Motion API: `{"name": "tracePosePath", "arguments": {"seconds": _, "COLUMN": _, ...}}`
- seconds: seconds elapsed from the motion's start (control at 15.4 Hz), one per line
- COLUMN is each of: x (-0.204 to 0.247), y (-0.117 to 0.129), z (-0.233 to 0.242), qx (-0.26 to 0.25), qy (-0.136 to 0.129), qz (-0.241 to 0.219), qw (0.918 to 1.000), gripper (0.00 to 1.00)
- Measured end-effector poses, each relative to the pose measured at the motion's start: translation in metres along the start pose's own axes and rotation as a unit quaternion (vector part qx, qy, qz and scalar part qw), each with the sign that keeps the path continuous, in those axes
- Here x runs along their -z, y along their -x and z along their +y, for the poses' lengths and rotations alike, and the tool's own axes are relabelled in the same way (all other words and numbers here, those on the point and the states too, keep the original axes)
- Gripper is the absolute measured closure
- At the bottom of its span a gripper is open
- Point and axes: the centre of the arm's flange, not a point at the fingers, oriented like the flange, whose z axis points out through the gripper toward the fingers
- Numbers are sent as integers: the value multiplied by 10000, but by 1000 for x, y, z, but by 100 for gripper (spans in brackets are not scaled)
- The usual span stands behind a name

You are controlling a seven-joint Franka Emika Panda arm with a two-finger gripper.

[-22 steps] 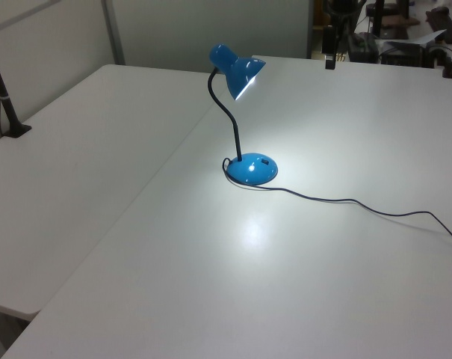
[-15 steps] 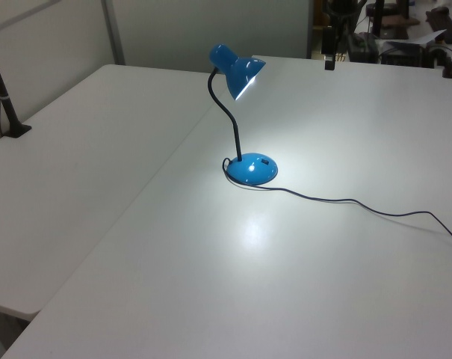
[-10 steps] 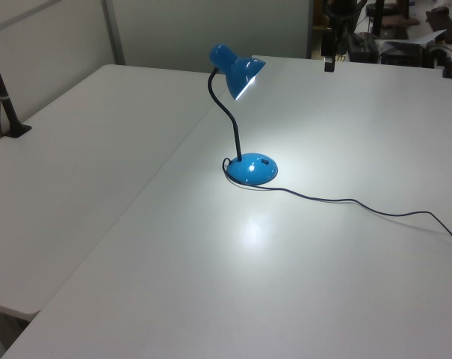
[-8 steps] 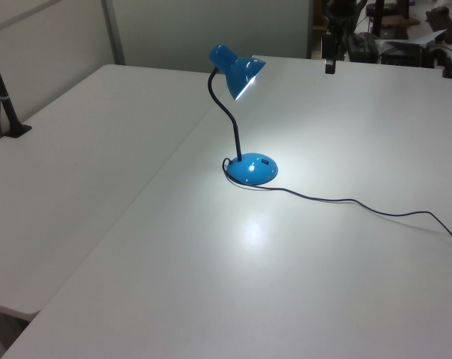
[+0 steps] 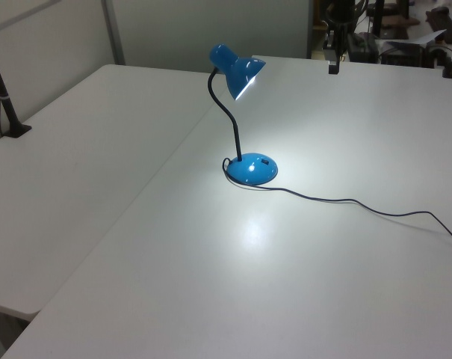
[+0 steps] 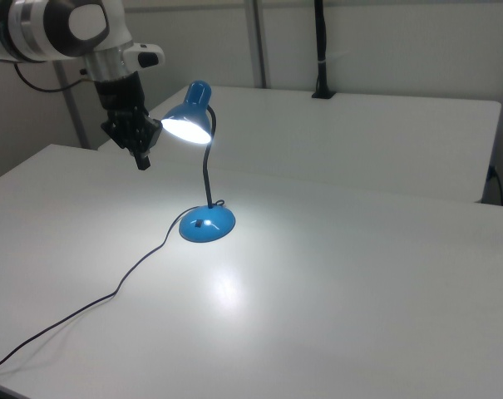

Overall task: Turn off the lamp
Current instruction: 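Move the gripper toward the blue lamp's base, beside the gooseneck, then lower the gripper onto the switch on the lamp base and press it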

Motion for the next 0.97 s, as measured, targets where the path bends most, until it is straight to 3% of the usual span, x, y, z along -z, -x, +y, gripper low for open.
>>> {"name": "tracePosePath", "arguments": {"seconds": 0.39, "x": -28, "y": -14, "z": -13, "qx": 143, "qy": -15, "qz": 176, "qw": 9997, "gripper": 99}}
{"name": "tracePosePath", "arguments": {"seconds": 0.97, "x": -144, "y": -61, "z": -26, "qx": 224, "qy": -112, "qz": 858, "qw": 9960, "gripper": 99}}
